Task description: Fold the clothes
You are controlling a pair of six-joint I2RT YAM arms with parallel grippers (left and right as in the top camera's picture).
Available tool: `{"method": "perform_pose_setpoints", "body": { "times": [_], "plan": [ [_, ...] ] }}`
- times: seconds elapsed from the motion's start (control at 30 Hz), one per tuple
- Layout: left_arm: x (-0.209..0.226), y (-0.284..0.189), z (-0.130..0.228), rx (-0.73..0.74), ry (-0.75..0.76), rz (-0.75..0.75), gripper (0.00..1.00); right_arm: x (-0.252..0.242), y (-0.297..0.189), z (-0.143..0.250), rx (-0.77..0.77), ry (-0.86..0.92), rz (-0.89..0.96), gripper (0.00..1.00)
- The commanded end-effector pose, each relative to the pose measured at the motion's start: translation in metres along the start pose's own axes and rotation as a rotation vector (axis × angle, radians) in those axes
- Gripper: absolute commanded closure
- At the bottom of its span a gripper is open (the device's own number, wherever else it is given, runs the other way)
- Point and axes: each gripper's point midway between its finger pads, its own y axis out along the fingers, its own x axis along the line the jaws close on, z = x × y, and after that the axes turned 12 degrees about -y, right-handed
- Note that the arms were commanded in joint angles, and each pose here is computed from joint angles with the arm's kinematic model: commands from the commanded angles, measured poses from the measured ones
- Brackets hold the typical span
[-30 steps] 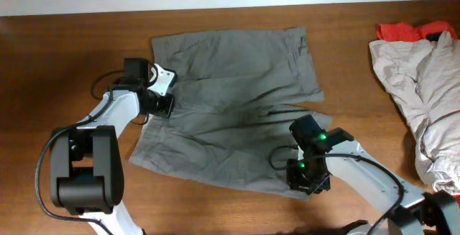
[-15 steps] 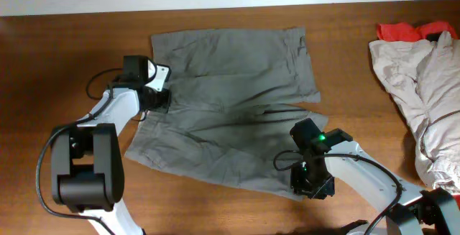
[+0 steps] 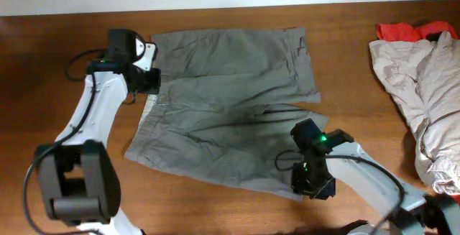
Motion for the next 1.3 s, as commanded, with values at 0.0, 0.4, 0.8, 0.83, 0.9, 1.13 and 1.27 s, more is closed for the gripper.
{"method": "perform_pose_setpoints", "body": {
  "times": [0.0, 0.4, 0.8, 0.83, 0.9, 1.13, 1.27],
  "plan": [
    [0.018, -0.036, -0.02, -0.094, -0.132, -0.022, 0.53, 0.006, -0.022, -0.008, -0.134, -0.02, -0.037, 0.58],
    [-0.013, -0.048, -0.029, -0.132, 0.028, 0.17, 0.34, 0.032, -0.119, -0.03, -0.665, -0.104, -0.263, 0.12],
    [-0.045, 0.001, -0.013, -0.028, 0.043, 0.343, 0.41, 0.053, -0.104, -0.05, -0.586, -0.148, -0.332, 0.01],
    [-0.063, -0.001, -0.018, -0.055, 0.068, 0.418, 0.56, 0.073, -0.119, -0.064, -0.65, -0.256, -0.416, 0.08],
    [-0.078, -0.001, -0.021, -0.076, 0.105, 0.434, 0.61, 0.079, -0.139, -0.086, -0.734, -0.259, -0.457, 0.23],
    [-0.113, 0.01, -0.024, -0.135, 0.242, 0.269, 0.86, 0.07, -0.178, -0.161, -0.8, -0.19, -0.442, 0.56],
    [-0.13, 0.018, -0.027, -0.167, 0.28, 0.255, 0.96, 0.07, -0.195, -0.214, -0.862, -0.258, -0.396, 0.62]
  ]
}}
